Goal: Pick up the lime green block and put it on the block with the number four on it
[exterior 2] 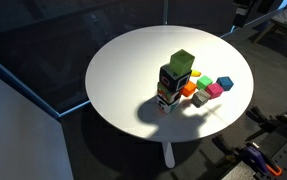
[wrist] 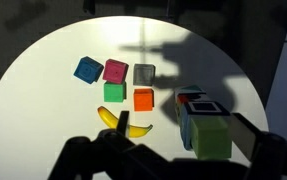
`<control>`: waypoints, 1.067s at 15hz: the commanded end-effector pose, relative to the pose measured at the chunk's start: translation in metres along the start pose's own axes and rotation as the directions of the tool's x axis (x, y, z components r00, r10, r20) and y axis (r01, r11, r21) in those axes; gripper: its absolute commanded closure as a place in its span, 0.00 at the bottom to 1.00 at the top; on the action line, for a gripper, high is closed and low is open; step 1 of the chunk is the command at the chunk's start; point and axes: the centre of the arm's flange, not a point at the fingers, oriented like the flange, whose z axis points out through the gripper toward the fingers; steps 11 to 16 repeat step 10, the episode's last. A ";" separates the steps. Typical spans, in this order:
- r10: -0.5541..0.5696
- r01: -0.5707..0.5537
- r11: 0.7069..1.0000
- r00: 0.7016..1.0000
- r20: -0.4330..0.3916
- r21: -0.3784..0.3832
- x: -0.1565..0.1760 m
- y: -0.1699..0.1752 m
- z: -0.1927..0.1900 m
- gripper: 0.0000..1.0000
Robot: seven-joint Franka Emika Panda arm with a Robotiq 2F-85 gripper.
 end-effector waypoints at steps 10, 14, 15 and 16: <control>0.006 -0.006 1.000 1.000 0.002 0.000 0.000 0.002 0.001 0.00; 0.006 -0.006 1.000 1.000 0.002 0.000 0.000 0.002 0.001 0.00; 0.006 -0.006 1.000 1.000 0.002 0.000 0.000 0.002 0.001 0.00; 0.006 -0.006 1.000 1.000 0.002 0.000 0.000 0.002 0.001 0.00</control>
